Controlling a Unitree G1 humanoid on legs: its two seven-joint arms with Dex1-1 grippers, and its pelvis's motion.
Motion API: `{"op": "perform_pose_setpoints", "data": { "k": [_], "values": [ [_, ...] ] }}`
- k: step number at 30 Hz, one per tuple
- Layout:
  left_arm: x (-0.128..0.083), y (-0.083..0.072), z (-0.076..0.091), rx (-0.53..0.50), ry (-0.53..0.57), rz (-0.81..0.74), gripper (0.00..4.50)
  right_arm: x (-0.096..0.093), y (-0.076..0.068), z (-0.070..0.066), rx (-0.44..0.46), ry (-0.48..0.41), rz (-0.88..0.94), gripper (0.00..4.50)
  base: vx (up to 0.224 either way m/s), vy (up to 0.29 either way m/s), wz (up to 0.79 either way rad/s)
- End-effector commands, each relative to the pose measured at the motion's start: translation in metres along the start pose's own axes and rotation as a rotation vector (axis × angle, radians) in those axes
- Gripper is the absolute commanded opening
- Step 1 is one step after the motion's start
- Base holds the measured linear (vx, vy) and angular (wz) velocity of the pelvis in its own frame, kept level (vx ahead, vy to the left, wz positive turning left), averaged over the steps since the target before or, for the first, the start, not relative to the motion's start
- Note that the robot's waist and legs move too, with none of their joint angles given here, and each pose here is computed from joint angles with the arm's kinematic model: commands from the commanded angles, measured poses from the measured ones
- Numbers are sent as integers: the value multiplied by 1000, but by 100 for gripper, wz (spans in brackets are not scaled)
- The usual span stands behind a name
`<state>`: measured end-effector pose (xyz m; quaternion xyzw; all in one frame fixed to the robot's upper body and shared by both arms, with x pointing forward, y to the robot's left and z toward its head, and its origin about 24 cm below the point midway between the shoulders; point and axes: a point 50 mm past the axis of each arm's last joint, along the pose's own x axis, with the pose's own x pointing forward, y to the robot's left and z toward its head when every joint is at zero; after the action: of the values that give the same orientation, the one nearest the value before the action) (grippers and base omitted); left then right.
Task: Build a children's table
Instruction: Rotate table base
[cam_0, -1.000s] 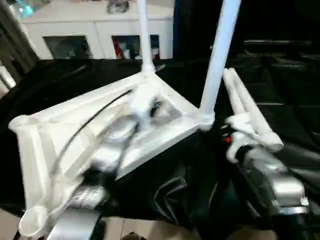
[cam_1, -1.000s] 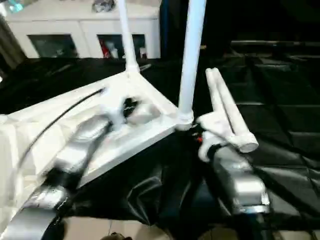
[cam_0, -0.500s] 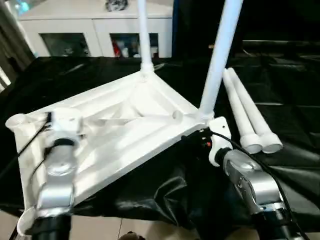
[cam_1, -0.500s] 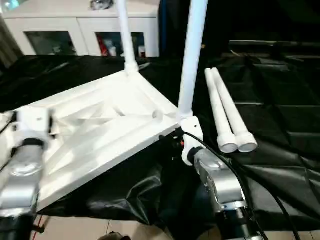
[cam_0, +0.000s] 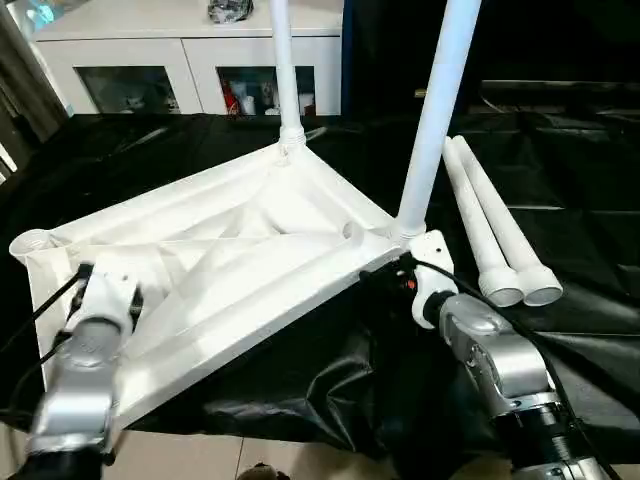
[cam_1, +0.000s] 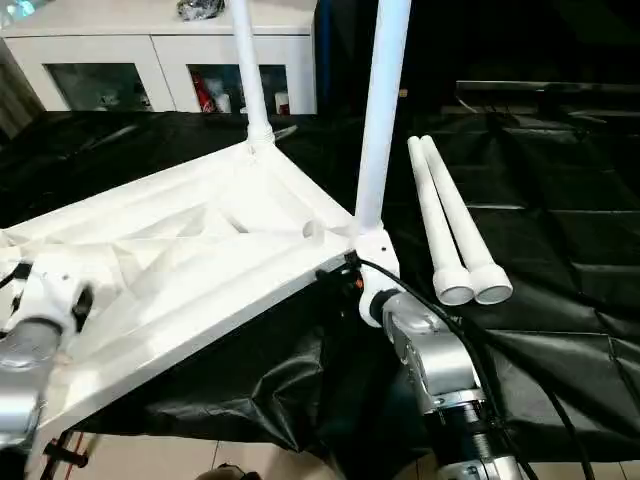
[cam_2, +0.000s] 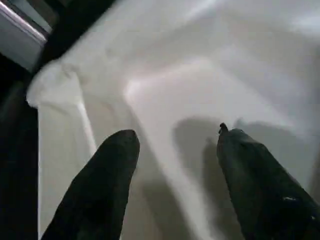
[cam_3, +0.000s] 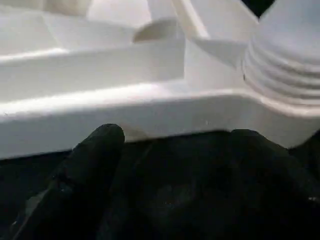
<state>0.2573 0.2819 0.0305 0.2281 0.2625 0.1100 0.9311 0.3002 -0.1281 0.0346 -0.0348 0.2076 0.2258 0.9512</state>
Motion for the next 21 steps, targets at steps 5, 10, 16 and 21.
{"op": "perform_pose_setpoints", "data": {
  "k": [5,10,16,21],
  "values": [
    [-11,-21,1,20,36,-350,293,5,4,5,-24,-9,28,383,0,0,0],
    [-32,-42,13,74,-13,-677,293,7,3,5,-33,-3,32,383,0,0,0],
    [-52,-59,28,134,-63,-974,293,8,2,8,-44,-7,37,383,0,0,0],
    [-65,-71,34,211,-81,-1170,293,9,-1,10,-49,-12,40,383,0,0,0]
  ]
}}
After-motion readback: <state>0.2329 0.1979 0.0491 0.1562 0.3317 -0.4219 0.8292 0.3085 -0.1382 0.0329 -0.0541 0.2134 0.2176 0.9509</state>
